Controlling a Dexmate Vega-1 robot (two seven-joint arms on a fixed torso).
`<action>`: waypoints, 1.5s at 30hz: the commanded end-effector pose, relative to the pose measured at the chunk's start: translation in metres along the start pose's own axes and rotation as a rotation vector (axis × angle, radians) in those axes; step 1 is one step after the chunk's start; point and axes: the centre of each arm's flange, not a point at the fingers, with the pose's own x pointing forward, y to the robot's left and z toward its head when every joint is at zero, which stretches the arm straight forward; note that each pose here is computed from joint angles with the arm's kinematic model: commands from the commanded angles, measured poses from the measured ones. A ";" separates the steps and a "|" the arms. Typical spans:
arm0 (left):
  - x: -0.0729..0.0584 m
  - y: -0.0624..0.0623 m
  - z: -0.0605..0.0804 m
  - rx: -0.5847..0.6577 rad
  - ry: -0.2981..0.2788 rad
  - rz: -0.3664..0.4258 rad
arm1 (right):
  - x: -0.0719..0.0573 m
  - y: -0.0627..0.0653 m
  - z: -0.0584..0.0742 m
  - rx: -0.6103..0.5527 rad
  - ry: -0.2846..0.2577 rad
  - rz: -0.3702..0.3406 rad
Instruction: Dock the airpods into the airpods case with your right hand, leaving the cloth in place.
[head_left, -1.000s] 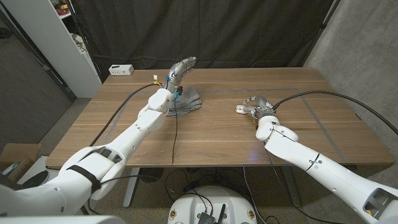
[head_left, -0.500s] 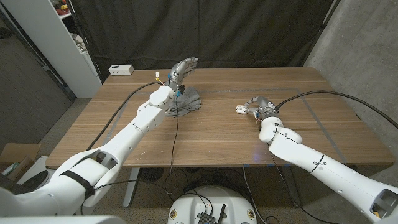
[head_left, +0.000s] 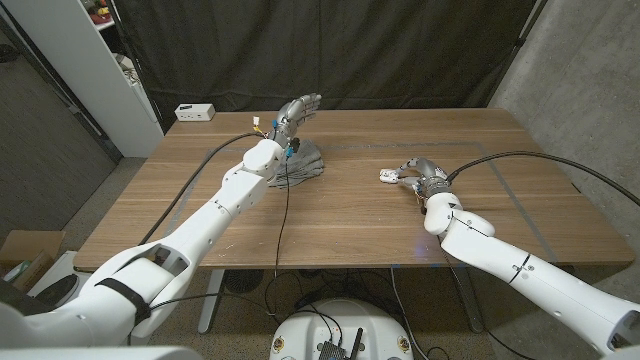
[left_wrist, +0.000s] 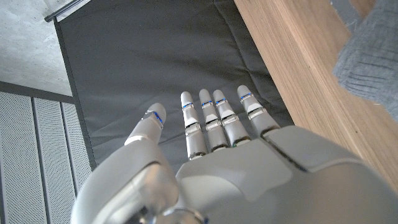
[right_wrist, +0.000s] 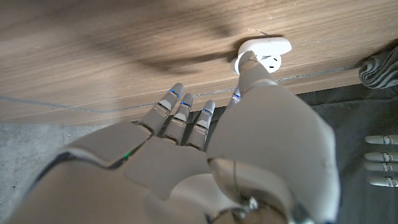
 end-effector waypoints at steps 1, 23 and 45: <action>-0.004 -0.005 0.000 0.003 -0.002 -0.006 | 0.002 0.001 -0.002 0.008 -0.031 0.002; -0.011 -0.009 -0.005 -0.006 0.006 0.004 | 0.011 0.006 0.011 0.009 -0.059 0.033; -0.013 -0.012 -0.008 -0.010 0.014 -0.001 | 0.015 0.009 0.001 0.012 -0.023 0.045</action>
